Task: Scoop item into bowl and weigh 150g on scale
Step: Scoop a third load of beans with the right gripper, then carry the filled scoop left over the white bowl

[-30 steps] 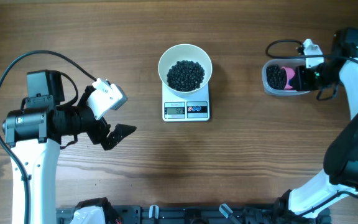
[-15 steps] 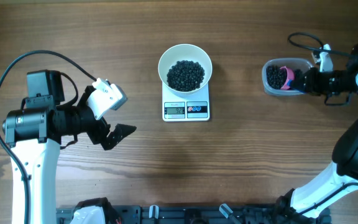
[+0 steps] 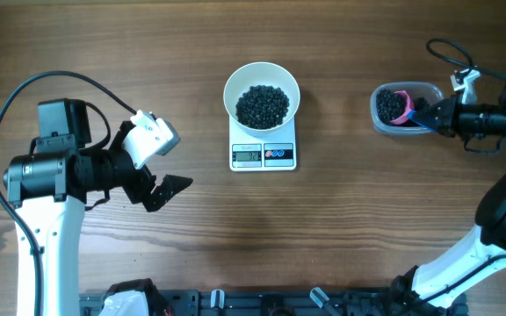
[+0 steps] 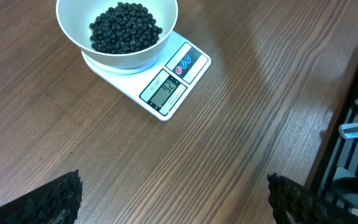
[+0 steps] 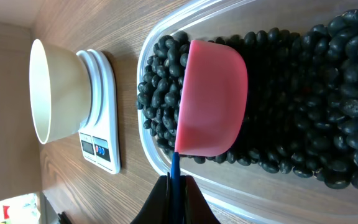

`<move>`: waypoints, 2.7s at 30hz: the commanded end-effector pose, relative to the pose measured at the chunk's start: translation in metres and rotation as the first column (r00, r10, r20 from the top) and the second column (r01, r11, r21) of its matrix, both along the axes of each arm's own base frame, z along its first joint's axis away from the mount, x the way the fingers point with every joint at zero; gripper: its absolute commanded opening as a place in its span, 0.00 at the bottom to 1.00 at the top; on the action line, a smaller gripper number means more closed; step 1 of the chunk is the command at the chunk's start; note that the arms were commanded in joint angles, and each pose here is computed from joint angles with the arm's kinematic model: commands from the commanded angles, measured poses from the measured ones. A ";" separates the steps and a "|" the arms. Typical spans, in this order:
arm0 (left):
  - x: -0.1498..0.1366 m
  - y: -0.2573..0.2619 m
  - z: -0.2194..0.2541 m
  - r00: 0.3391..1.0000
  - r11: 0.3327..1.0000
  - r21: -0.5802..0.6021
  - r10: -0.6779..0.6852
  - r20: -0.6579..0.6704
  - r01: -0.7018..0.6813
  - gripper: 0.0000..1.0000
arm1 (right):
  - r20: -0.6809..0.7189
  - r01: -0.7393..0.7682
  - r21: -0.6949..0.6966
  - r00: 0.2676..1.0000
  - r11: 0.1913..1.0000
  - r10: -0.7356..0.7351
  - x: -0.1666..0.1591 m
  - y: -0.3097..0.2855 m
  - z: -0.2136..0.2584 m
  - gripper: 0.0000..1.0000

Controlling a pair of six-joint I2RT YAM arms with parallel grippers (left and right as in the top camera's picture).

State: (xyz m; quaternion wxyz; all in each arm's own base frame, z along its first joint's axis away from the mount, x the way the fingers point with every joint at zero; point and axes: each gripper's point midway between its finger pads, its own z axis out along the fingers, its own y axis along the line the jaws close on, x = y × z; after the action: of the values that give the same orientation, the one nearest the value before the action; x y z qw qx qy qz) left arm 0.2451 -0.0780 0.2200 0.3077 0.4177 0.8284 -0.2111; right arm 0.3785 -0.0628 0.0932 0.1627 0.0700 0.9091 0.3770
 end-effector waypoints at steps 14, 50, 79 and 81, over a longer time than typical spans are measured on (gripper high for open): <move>0.000 0.000 0.005 0.999 1.000 0.010 -0.016 0.031 0.016 1.00 | 0.034 0.165 0.160 0.984 0.973 -0.172 -0.010 -0.045 0.013 0.04; 0.000 0.000 0.005 0.999 1.000 0.010 -0.016 0.031 0.015 1.00 | 0.257 -0.090 0.449 0.966 0.889 -0.033 -0.009 0.056 0.118 0.04; 0.000 0.000 0.005 0.999 1.000 0.010 -0.016 0.031 0.016 1.00 | 0.412 -0.538 0.008 0.770 0.843 0.487 0.019 0.235 0.076 0.04; 0.000 0.000 0.005 0.999 1.000 0.010 -0.016 0.031 0.015 1.00 | 0.396 -0.543 -0.091 0.749 0.835 0.531 0.021 0.237 0.063 0.04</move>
State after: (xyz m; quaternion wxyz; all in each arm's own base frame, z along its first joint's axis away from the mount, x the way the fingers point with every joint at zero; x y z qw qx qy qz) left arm 0.2450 -0.0780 0.2200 0.3077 0.4177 0.8284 -0.2113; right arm 0.3949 0.1749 0.1646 0.1956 -0.2101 0.8109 0.5099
